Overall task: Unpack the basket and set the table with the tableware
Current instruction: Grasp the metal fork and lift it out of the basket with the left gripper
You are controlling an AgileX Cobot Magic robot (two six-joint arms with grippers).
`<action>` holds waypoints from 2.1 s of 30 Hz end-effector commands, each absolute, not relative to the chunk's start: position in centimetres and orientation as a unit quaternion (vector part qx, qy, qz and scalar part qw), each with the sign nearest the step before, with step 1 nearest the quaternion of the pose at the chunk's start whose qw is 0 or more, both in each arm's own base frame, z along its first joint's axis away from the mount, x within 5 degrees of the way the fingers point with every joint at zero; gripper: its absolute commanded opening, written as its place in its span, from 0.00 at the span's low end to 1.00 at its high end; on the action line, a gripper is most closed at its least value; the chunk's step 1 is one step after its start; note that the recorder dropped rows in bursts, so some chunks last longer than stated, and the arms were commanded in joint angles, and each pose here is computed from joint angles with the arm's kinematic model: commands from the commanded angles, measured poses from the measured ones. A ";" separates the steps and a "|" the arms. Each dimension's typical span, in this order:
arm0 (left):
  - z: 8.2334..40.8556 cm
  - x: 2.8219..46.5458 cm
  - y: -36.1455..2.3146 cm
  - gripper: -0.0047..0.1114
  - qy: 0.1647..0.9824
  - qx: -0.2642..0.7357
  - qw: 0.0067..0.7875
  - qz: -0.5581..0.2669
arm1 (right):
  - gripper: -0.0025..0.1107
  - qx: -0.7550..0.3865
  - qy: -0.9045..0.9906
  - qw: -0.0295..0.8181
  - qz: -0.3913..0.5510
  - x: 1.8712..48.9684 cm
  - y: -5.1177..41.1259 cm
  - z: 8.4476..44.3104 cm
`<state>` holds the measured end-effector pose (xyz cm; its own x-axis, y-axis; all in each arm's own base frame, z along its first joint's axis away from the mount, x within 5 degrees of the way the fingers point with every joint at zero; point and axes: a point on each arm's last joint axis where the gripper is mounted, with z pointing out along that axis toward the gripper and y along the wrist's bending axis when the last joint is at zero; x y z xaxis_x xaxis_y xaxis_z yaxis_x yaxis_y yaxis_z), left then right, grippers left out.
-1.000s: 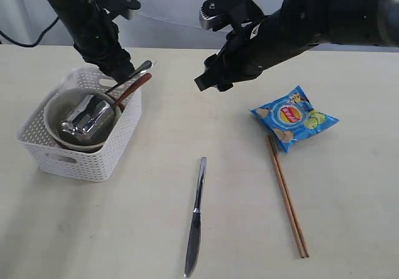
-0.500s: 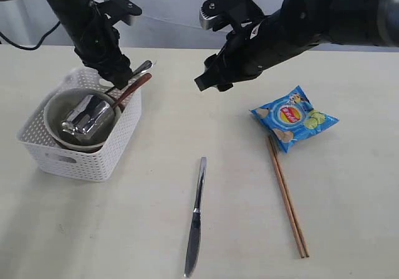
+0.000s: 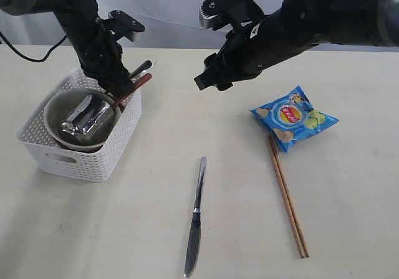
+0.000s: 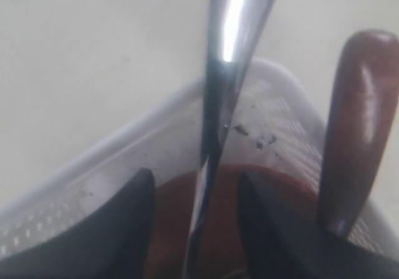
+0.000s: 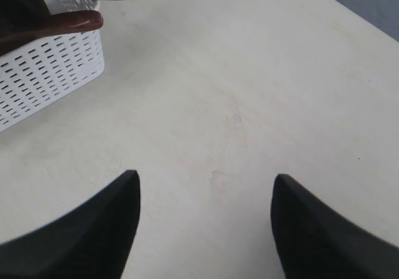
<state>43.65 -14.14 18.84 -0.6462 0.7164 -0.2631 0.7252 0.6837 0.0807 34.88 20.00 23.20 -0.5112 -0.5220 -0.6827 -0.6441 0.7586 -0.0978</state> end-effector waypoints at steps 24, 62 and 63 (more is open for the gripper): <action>25.2 42.5 -13.8 0.04 0.893 0.397 0.213 -0.009 | 0.54 -0.336 0.862 0.372 0.083 35.0 20.0 23.4; 33.7 37.1 -14.7 0.04 0.925 0.236 0.289 -0.070 | 0.27 -0.263 0.893 0.361 0.053 35.3 12.4 25.9; 33.6 36.5 -15.2 0.04 0.926 0.235 0.286 -0.073 | 0.24 -0.258 0.894 0.364 0.051 35.3 12.0 26.1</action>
